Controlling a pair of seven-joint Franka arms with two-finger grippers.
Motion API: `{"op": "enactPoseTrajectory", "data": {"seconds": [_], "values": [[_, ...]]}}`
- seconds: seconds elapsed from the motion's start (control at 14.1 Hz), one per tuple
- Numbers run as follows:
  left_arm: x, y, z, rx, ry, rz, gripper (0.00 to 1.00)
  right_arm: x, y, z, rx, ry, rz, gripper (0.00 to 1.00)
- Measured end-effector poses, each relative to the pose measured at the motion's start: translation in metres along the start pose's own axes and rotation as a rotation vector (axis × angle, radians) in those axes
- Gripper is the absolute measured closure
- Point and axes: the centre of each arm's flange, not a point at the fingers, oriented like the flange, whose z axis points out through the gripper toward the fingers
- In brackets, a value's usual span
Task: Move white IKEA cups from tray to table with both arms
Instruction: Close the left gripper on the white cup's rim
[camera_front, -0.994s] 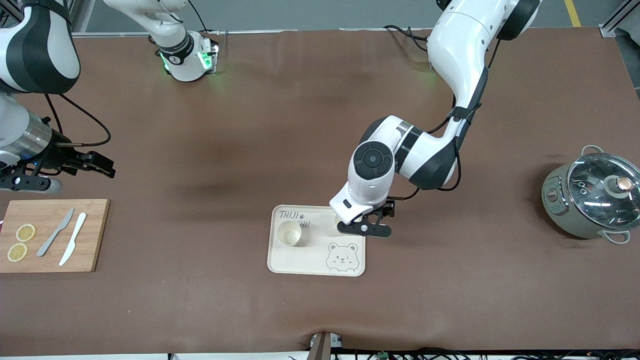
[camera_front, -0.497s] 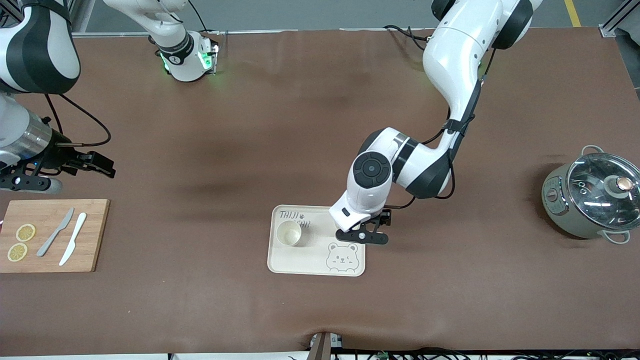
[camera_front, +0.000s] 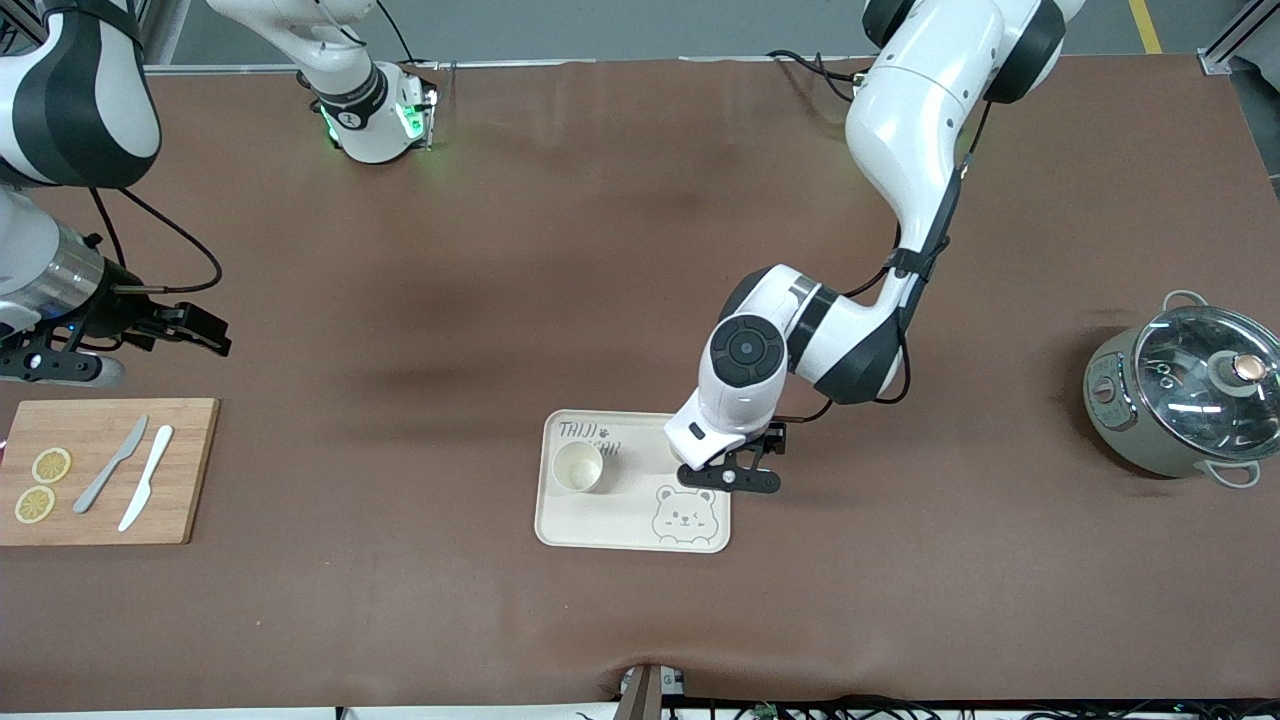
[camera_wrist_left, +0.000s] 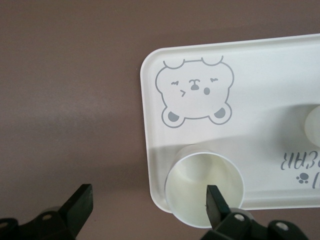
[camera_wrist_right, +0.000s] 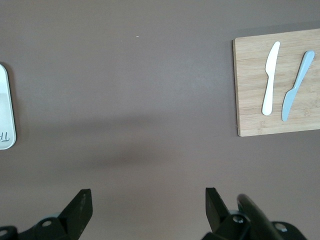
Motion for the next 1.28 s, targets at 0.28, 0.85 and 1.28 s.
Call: {"op": "enactPoseTrajectory", "data": {"seconds": [0.28, 0.85, 1.28], "values": [[-0.009, -0.001, 0.033, -0.008, 0.007, 0.006, 0.00, 0.000, 0.000, 0.000, 0.000, 0.000, 0.000, 0.00], [-0.016, -0.004, 0.052, -0.012, 0.010, 0.007, 0.00, 0.000, -0.002, 0.000, 0.000, 0.000, -0.004, 0.00], [-0.016, -0.005, 0.051, -0.013, 0.012, 0.007, 0.25, 0.000, -0.004, 0.000, 0.000, 0.000, -0.007, 0.00]]}}
